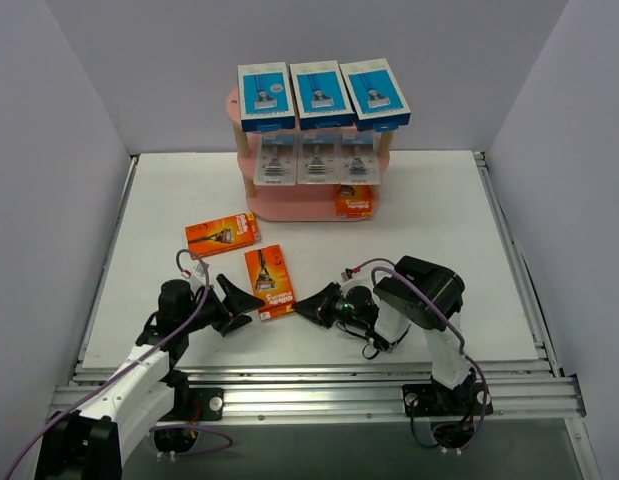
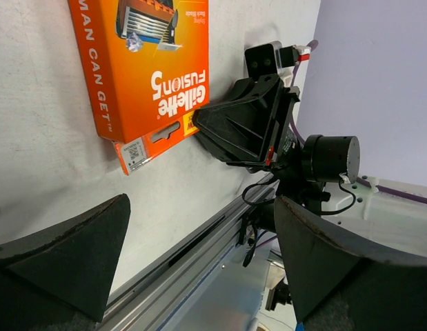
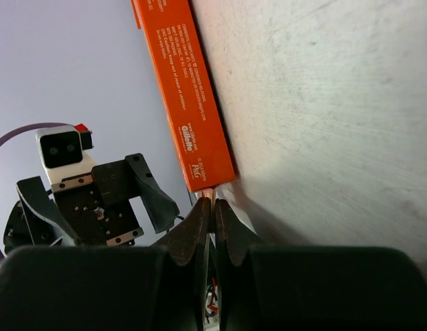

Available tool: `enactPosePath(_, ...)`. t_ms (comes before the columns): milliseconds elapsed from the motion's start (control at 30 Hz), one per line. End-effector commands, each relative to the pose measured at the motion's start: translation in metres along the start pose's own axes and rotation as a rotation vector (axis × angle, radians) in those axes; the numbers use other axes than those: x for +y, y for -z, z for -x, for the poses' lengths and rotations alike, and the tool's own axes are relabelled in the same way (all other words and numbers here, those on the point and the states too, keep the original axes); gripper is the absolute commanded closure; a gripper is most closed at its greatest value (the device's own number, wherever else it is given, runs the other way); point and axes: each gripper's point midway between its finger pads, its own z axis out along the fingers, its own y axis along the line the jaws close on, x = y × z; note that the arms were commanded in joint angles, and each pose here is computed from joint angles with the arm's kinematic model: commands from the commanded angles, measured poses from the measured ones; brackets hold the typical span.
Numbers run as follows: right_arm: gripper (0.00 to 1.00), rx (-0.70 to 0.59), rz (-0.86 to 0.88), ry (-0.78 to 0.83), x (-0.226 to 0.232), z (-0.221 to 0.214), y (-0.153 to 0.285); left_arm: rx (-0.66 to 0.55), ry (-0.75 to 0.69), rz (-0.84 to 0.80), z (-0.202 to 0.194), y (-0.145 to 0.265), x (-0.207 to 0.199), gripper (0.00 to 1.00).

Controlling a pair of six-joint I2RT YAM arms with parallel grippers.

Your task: Place and organize the shaving razors onto the shelf

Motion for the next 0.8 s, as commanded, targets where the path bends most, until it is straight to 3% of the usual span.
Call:
enactPosePath(0, 1.0, 0.015, 0.366, 0.006, 0.089, -0.006, 0.017, -0.007, -0.019, -0.077, 0.002, 0.002, -0.018, 0.06)
enactPosePath(767, 1.0, -0.014, 0.653, 0.188, 0.209, -0.026, 0.06, -0.035, -0.027, -0.118, 0.003, 0.015, -0.036, 0.06)
